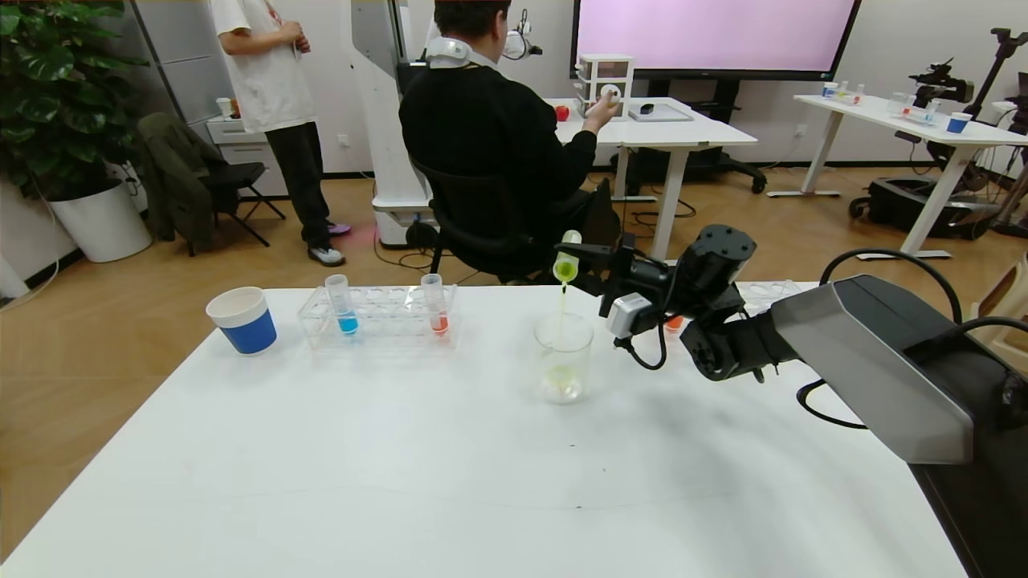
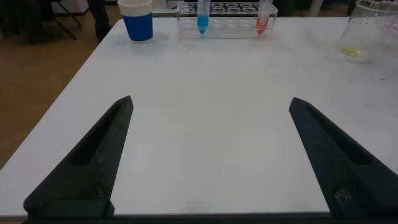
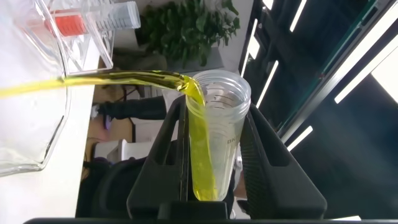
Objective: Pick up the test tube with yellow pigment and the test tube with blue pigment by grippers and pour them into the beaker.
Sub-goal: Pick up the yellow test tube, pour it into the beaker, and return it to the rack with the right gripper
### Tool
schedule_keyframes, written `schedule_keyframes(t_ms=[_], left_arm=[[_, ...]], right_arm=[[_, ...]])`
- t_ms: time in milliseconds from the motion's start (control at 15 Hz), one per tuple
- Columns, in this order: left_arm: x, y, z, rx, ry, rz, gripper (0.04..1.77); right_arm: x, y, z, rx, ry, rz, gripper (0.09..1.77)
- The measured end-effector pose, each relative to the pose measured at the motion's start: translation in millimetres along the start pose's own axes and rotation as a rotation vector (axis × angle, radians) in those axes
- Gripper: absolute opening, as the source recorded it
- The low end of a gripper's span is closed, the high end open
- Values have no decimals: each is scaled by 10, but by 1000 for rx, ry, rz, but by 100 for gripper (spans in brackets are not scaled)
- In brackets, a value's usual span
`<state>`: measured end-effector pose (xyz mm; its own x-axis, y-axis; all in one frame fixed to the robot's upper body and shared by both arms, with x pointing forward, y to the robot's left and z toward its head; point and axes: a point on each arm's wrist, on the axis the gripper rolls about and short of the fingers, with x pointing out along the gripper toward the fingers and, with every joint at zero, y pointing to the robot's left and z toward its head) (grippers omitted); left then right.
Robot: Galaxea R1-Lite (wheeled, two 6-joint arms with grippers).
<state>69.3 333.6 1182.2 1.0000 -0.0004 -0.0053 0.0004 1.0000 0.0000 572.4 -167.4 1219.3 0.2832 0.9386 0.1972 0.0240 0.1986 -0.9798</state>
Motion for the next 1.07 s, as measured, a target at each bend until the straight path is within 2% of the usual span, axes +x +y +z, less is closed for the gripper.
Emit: schedule_keyframes(t_ms=[667, 1067], left_arm=[[0, 0, 0, 0, 0, 0, 175], [0, 0, 0, 0, 0, 0, 175]], right_arm=[[59, -71, -63, -105, -44, -6, 51], [72, -117, -69, -226, -69, -12, 51]])
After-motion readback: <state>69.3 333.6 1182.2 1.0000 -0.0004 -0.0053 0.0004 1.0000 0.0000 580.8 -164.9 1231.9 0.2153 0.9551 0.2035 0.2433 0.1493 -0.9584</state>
